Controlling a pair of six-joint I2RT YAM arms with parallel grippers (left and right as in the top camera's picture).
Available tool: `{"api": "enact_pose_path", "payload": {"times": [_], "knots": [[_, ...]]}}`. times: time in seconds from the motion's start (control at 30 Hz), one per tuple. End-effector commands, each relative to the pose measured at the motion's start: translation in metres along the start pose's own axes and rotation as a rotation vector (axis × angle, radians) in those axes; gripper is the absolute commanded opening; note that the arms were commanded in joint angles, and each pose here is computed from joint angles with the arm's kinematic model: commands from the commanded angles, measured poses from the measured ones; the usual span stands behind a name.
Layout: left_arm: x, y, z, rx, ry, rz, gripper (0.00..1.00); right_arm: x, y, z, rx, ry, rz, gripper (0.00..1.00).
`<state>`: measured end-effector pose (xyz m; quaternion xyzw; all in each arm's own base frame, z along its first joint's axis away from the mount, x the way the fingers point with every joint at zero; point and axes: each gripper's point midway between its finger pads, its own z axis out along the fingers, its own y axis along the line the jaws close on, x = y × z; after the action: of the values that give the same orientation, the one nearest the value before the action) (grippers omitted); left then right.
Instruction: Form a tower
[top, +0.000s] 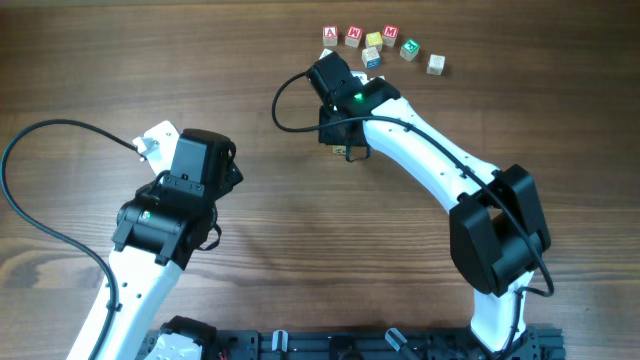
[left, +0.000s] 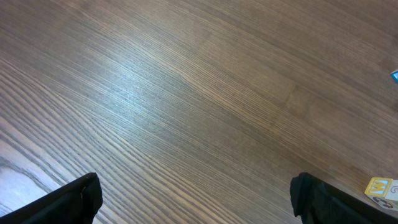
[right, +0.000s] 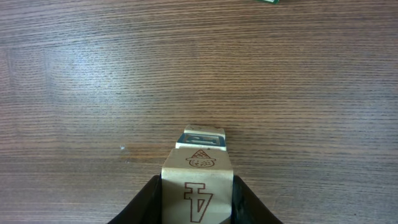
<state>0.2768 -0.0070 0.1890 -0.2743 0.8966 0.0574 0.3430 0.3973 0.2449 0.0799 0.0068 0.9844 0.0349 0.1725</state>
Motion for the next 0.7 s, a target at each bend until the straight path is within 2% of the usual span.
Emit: {"api": "enact_pose_path", "payload": {"times": [0.0,0.07,0.1,0.2,0.47,0.57,0.67], "knots": [[-0.0008,0.0008,0.0006,-0.001,0.0,-0.022,1.0,-0.002,0.0018,-0.0109,-0.017,-0.016,0.012,0.13],[-0.0008,0.0008,0.0006,-0.001,0.0,-0.022,1.0,-0.002,0.0017,-0.0109,-0.017,-0.015,0.012,0.13],[-0.0008,0.0008,0.0006,-0.001,0.0,-0.022,1.0,-0.0021,0.0017,-0.0109,-0.017,-0.016,0.012,0.18],[-0.0007,0.0009,0.0006,-0.002,0.0,-0.022,1.0,-0.002,0.0017,-0.0109,-0.017,-0.015,0.012,0.21],[-0.0008,0.0008,0.0006,-0.001,0.0,-0.022,1.0,-0.001,0.0011,-0.0108,-0.014,-0.011,0.016,0.21],[-0.0008,0.0008,0.0006,-0.001,0.0,-0.022,1.0,-0.0009,0.0012,-0.0108,-0.014,-0.011,0.016,0.3],[-0.0008,0.0008,0.0006,-0.001,0.0,-0.022,1.0,-0.001,0.0011,-0.0108,-0.014,-0.011,0.017,0.32]]}}
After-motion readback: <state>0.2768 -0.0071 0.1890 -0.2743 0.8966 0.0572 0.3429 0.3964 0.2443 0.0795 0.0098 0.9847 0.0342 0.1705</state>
